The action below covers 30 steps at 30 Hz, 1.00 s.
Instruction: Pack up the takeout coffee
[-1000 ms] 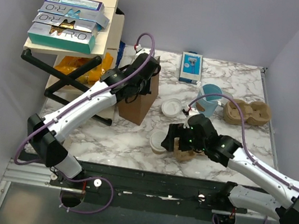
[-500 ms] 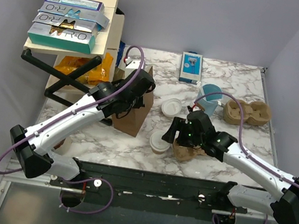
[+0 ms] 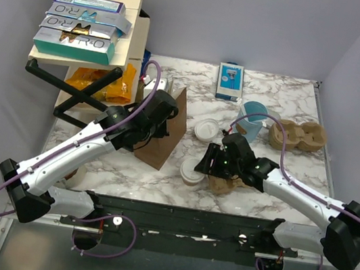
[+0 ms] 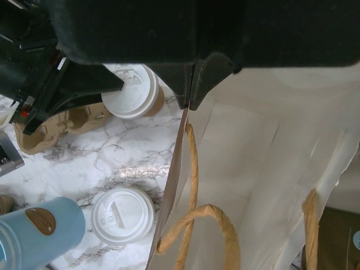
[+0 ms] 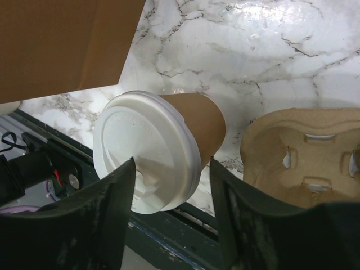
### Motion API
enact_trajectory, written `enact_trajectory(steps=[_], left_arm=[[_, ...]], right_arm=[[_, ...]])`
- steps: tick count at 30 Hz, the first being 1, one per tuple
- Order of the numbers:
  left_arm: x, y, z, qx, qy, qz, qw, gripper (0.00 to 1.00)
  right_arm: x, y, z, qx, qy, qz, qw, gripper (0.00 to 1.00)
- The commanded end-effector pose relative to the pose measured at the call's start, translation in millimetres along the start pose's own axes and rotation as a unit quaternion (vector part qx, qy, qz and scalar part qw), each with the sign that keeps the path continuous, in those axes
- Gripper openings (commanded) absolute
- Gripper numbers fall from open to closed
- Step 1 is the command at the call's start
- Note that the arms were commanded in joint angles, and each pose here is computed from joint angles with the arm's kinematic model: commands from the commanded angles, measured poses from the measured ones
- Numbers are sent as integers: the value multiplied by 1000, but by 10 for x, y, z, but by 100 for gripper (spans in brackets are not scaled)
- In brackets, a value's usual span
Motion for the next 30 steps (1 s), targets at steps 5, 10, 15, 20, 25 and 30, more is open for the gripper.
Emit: enact_trajectory(steps=[5, 10, 15, 20, 25, 30], left_arm=[[43, -107, -33, 23, 0, 4, 1000, 0], [31, -97, -39, 21, -4, 3, 1000, 0], [41, -95, -55, 20, -6, 2, 1000, 0], [51, -93, -71, 18, -7, 2, 1000, 0], [40, -101, -86, 24, -16, 3, 1000, 0], [4, -111, -98, 33, -33, 8, 999, 0]], right_arm=[[-36, 11, 35, -11, 1, 19, 1000, 53], [-113, 53, 12, -30, -12, 25, 999, 43], [-228, 164, 9, -48, -27, 31, 998, 40], [-403, 301, 31, -72, -51, 45, 995, 39], [-558, 441, -8, -100, -77, 56, 990, 38], [-824, 537, -68, -119, -109, 83, 983, 38]])
Point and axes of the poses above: each gripper's point midway between its finger pads, its own z axis out along the fingers, its own x axis along the line the jaws close on, y = z × x, the point moved 8 cm from there along -z, back along the fingers, and after that the axes turned 11 degrees about -z, right-handed, at the moved point
